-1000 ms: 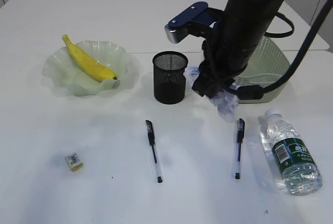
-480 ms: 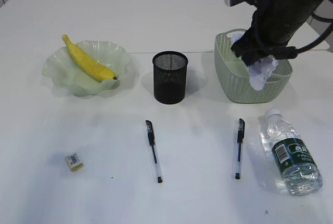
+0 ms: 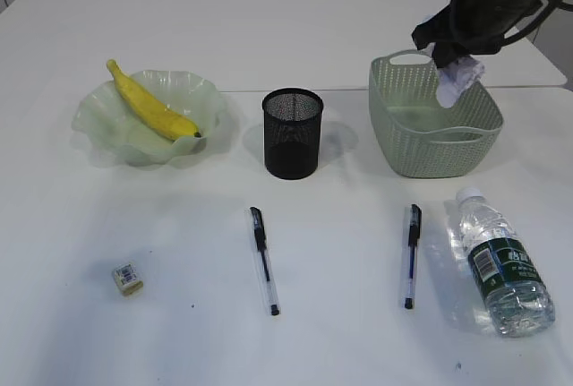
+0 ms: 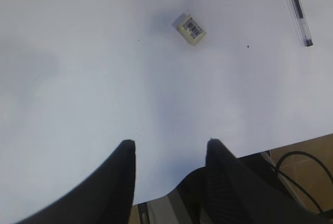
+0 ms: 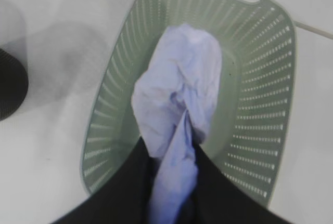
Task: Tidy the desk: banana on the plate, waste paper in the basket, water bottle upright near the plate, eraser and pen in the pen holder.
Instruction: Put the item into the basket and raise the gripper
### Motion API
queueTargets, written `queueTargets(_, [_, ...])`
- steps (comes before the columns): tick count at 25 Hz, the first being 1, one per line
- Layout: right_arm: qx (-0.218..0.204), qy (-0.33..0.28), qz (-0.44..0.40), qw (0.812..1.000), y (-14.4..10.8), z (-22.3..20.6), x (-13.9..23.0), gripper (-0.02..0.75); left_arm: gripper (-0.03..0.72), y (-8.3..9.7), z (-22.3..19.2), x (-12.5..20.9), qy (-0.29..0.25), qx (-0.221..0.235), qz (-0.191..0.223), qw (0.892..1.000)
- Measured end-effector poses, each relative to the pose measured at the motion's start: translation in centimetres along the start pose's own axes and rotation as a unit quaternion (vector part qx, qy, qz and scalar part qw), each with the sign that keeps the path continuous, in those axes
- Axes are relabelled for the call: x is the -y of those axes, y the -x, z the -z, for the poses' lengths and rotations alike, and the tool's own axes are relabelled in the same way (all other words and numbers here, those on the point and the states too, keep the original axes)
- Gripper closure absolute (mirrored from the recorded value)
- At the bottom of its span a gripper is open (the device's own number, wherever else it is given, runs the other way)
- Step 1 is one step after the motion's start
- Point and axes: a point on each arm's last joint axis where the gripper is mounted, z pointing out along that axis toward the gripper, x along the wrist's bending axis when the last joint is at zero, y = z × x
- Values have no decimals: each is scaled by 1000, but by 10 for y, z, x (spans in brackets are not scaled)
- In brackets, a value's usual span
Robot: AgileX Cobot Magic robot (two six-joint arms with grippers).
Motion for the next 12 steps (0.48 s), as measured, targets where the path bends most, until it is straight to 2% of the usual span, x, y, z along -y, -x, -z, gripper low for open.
queueTargets(12, [8, -11, -24, 1000, 4, -74, -17, 622, 381, 0, 0, -1, 5, 0, 0, 1000])
